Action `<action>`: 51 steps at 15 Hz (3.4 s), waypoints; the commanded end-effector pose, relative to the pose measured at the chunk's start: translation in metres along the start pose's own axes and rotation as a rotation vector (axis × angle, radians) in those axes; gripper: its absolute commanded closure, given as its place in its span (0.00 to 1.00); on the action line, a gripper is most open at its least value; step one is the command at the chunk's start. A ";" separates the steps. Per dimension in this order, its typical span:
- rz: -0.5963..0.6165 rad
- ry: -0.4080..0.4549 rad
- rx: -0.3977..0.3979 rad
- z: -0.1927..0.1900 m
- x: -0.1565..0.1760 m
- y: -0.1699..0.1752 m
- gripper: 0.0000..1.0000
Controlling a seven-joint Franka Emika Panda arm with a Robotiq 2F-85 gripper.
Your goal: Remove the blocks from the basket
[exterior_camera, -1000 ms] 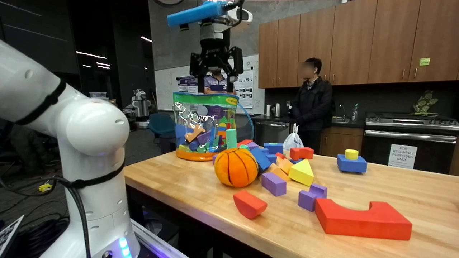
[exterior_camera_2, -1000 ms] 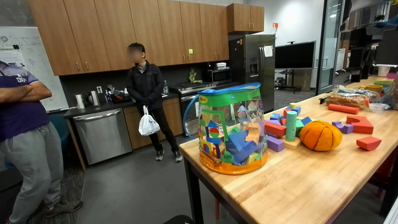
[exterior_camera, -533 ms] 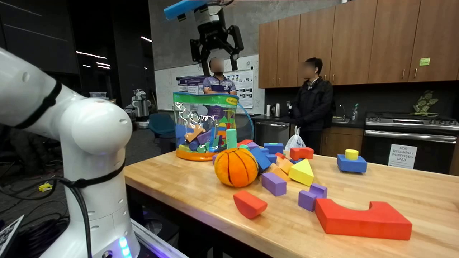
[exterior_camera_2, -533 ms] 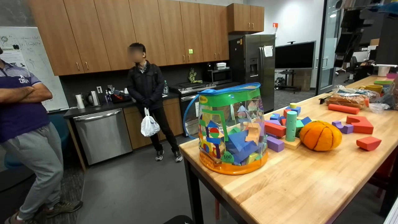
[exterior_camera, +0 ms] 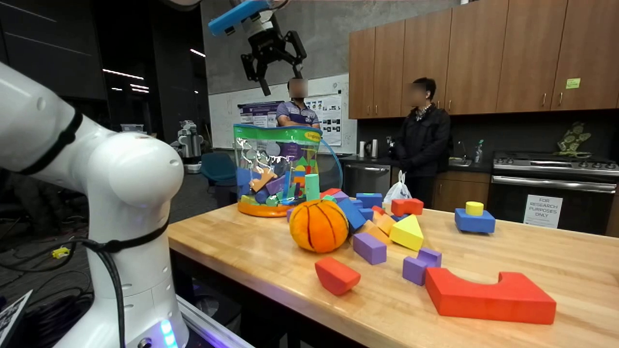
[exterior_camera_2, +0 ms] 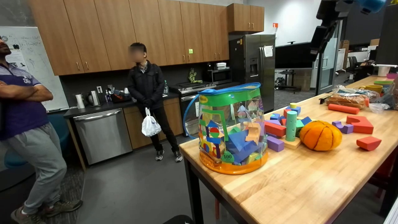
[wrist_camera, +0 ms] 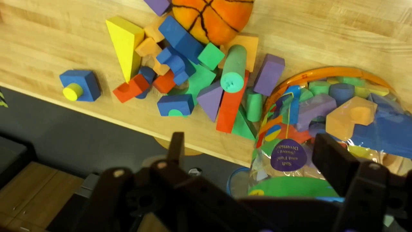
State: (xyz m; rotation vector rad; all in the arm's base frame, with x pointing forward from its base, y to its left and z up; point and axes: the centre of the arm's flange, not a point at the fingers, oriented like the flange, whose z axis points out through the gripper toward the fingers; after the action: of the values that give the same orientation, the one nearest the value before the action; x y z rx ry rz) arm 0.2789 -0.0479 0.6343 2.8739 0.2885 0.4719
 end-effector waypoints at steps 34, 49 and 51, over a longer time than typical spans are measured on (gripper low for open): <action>-0.286 0.333 -0.263 -0.063 0.177 -0.072 0.00; -0.468 0.240 -0.175 0.000 0.216 -0.127 0.00; -0.469 0.235 -0.171 0.000 0.215 -0.127 0.00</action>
State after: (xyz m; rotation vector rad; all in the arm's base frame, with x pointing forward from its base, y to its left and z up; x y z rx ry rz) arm 0.4596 0.1222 0.6691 2.4636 0.8844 0.7080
